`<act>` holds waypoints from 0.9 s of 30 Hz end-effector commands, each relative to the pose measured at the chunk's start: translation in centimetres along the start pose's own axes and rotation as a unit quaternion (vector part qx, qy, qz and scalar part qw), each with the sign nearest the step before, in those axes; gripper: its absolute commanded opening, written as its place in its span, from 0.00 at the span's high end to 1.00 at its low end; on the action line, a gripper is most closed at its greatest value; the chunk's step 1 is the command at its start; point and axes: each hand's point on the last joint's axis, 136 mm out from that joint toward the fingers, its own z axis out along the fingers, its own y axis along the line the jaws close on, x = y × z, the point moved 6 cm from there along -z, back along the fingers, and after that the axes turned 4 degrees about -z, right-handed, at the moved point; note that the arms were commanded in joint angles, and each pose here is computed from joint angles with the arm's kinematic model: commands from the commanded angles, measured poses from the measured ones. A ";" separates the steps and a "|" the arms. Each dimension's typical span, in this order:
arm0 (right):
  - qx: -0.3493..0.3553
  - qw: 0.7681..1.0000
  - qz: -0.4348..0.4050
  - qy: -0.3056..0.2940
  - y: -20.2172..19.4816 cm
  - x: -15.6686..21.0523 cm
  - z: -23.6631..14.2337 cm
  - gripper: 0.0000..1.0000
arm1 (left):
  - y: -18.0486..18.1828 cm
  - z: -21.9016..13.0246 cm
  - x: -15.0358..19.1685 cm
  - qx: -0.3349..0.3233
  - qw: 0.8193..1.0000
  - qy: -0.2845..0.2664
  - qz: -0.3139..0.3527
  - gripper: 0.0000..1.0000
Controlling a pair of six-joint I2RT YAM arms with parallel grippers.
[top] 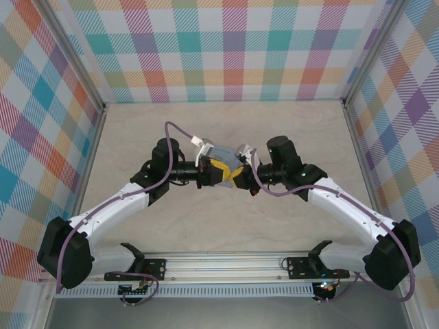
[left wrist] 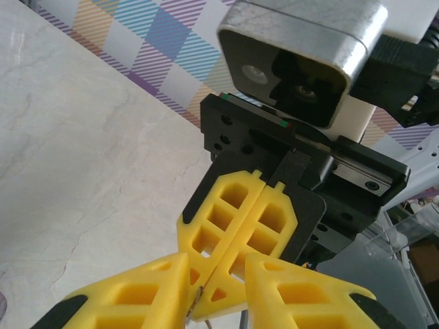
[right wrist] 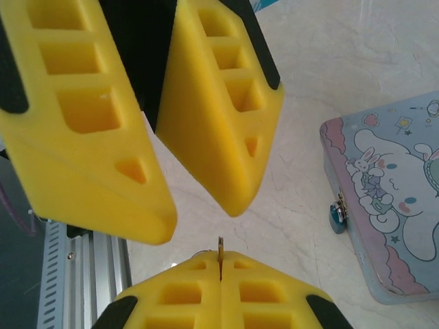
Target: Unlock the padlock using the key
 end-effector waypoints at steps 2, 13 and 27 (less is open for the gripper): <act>-0.018 0.999 -0.027 -0.021 0.6 -1.6 -0.2 0.98 | -1.3 0.3 -1.0 0.026 0.999 -0.005 0.037 0.72; -0.024 0.999 -0.030 -0.031 0.8 -1.9 -0.3 0.98 | -0.9 0.5 -0.6 0.018 0.999 0.003 0.033 0.70; -0.024 0.998 -0.032 -0.044 0.8 -2.4 -0.4 0.98 | -0.8 0.9 -0.2 0.019 0.999 0.016 0.030 0.90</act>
